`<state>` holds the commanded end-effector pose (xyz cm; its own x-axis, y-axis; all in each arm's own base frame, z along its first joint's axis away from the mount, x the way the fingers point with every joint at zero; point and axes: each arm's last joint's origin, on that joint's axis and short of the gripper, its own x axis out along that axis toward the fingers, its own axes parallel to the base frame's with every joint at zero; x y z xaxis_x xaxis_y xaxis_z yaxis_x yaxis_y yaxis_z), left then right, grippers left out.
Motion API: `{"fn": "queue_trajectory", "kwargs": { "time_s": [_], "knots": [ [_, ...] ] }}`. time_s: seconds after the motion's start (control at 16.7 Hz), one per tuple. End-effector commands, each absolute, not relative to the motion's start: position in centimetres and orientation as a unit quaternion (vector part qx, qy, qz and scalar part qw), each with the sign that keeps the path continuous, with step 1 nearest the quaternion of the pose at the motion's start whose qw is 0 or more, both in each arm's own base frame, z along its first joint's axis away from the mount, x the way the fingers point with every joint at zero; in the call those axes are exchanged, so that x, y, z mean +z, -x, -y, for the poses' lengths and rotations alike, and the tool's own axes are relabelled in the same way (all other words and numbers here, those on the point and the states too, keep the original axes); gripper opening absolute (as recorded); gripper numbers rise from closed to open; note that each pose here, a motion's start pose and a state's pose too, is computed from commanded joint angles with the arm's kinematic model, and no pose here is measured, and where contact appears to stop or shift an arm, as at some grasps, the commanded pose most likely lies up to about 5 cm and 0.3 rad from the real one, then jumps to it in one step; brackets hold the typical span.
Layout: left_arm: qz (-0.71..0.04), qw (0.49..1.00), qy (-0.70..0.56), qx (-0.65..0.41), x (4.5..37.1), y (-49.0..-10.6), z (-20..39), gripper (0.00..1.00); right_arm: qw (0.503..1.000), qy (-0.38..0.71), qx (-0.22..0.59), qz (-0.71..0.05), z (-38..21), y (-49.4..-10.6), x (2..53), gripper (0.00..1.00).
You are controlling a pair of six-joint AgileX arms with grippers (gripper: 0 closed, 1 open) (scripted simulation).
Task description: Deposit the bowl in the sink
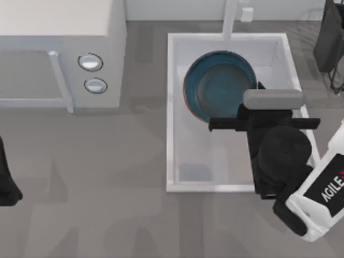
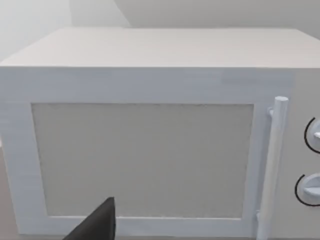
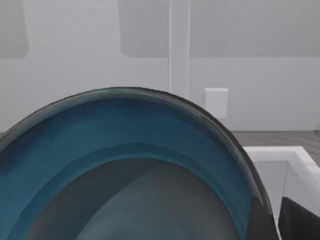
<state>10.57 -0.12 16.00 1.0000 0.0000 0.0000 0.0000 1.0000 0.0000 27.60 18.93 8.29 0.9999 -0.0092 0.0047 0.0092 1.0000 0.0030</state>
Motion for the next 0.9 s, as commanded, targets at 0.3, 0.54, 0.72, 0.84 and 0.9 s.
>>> {"fn": "queue_trajectory", "kwargs": {
  "time_s": [0.3,0.54,0.72,0.84,0.9],
  "knots": [
    [0.0,1.0,0.0,0.0,16.0,-10.6,0.1,1.0,1.0,0.0,-0.005,0.0,-18.4,-27.0,5.9,0.0],
    [0.0,1.0,0.0,0.0,16.0,-10.6,0.1,1.0,1.0,0.0,-0.005,0.0,-18.4,-27.0,5.9,0.08],
    [0.0,1.0,0.0,0.0,16.0,-10.6,0.1,1.0,1.0,0.0,-0.005,0.0,-18.4,-27.0,5.9,0.3],
    [0.0,1.0,0.0,0.0,16.0,-10.6,0.1,1.0,1.0,0.0,-0.005,0.0,-18.4,-27.0,5.9,0.45],
    [0.0,1.0,0.0,0.0,16.0,-10.6,0.1,1.0,1.0,0.0,-0.005,0.0,-18.4,-27.0,5.9,0.53]
  ]
}}
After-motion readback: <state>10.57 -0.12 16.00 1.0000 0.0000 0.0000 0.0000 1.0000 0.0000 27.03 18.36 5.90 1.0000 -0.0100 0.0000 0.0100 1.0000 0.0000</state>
